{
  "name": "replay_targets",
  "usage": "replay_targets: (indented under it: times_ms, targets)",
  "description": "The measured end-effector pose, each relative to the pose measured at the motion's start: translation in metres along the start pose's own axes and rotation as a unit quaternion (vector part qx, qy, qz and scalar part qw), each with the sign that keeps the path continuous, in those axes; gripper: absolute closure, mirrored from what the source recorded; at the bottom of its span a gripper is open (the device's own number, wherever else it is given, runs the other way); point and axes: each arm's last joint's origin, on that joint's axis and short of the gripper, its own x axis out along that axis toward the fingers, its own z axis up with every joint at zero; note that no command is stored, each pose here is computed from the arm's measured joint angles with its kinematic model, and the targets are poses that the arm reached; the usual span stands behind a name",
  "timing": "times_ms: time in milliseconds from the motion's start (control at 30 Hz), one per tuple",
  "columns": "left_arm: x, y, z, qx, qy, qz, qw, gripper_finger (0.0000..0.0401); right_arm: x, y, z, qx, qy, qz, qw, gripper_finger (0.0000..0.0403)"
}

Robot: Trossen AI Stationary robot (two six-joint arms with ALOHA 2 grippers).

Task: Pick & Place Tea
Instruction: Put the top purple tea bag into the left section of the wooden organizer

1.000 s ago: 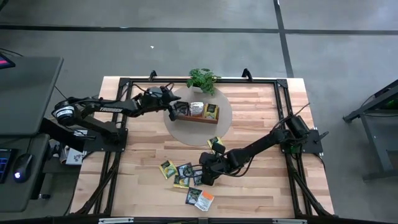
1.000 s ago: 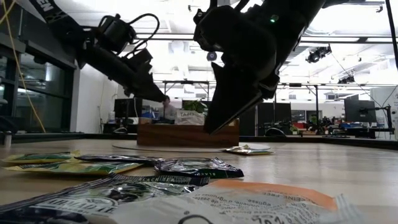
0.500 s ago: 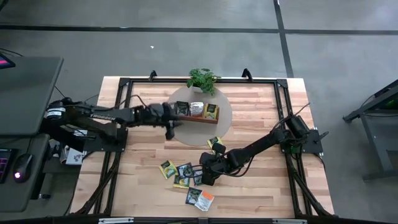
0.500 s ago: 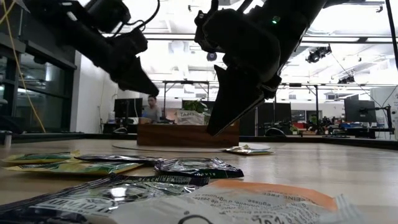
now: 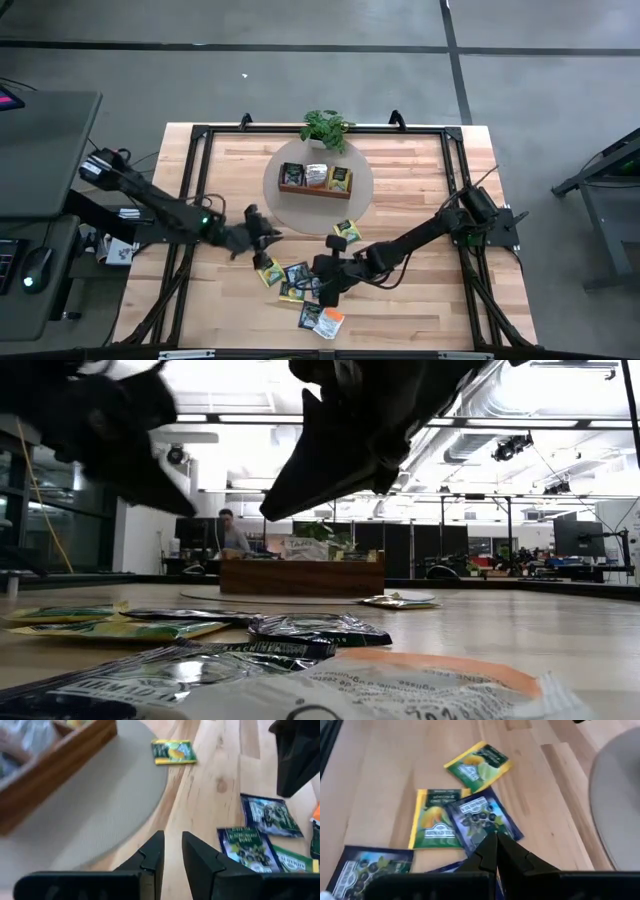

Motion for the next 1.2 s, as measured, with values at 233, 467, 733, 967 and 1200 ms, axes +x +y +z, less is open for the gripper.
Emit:
replay_targets:
  times_ms: [233,467,733,967,1200]
  targets:
    - [-0.021,-0.023,-0.023,-0.065,-0.034,-0.013,0.997,0.0337,0.02,0.002,-0.011,-0.068,0.018,0.06,0.996,0.0402]
    - [-0.022,-0.037,-0.034,-0.07,-0.064,-0.012,0.995,0.0337,0.032,-0.008,-0.011,-0.068,0.017,0.06,0.996,0.0403]
    - [0.001,-0.048,-0.051,-0.091,-0.068,-0.012,0.993,0.0337,0.038,-0.014,-0.007,-0.071,0.006,0.075,0.995,0.0403]
    - [0.013,-0.057,-0.058,-0.114,-0.084,-0.03,0.989,0.0337,0.04,-0.015,-0.008,-0.072,0.008,0.072,0.995,0.0403]
    - [0.016,-0.059,-0.061,-0.123,-0.084,-0.037,0.988,0.0337,0.053,-0.016,-0.021,-0.061,0.024,0.067,0.996,0.0403]
